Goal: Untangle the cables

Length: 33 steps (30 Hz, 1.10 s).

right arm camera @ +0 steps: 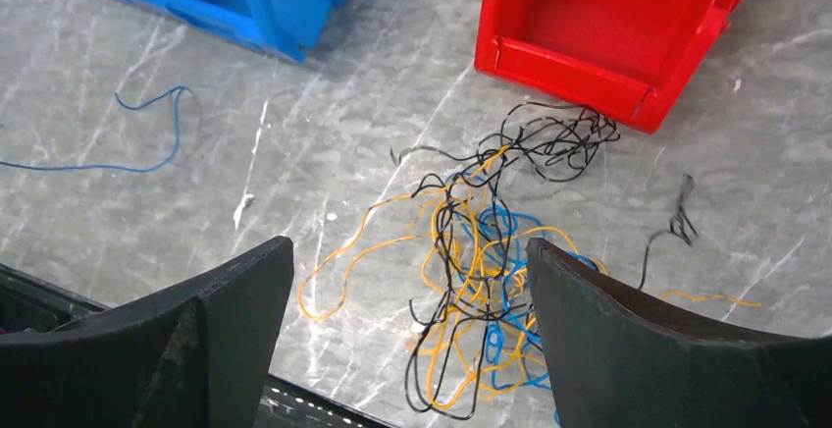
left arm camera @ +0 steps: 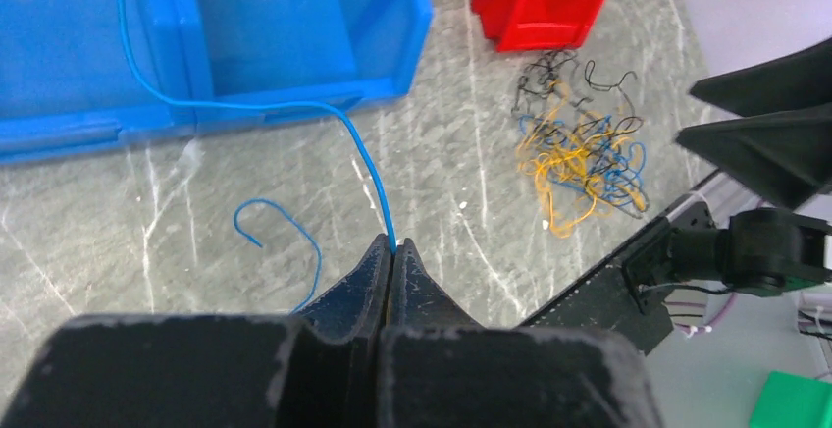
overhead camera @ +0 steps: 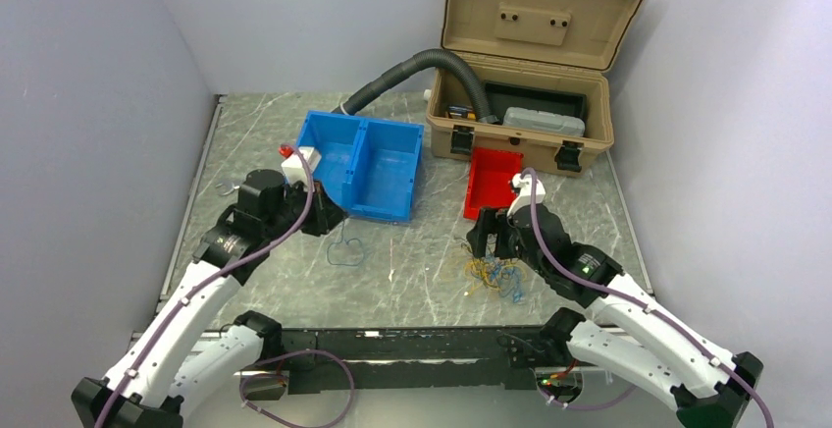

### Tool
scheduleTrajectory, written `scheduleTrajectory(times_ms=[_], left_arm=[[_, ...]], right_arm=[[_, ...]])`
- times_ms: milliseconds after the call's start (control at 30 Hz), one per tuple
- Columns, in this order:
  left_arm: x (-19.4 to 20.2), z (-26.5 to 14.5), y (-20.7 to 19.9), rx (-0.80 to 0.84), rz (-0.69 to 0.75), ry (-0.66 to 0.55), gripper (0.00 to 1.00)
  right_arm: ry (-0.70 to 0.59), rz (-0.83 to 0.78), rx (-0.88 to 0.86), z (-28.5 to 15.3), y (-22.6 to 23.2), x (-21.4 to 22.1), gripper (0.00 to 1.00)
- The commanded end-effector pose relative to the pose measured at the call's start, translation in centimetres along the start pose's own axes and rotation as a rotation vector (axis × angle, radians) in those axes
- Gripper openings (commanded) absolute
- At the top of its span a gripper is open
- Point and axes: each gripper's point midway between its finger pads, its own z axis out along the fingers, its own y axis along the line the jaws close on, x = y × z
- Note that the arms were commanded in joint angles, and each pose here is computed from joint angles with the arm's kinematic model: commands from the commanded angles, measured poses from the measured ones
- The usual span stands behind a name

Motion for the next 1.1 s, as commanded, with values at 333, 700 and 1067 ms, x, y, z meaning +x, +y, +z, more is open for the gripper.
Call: scheduleTrajectory(times_ms=[333,700,1067], left_arm=[[-10.2,-3.6,-9.1,0.198,0.120,-0.114,0.00],[-12.6,0.2,-18.6,0.455,0.179,-0.099,0.00],[-15.1,11.7,-25.7,0.580,0.190,-0.088,0.00]], right_arm=[[-0.043,0.179,0.300,2.3,-5.1,2.0,1.00],[-0.094,0.305,0.275,2.0,-7.6,0.7,1.00],[-0.294,0.383,0.492,-3.1,-11.4,-3.5,1.00]])
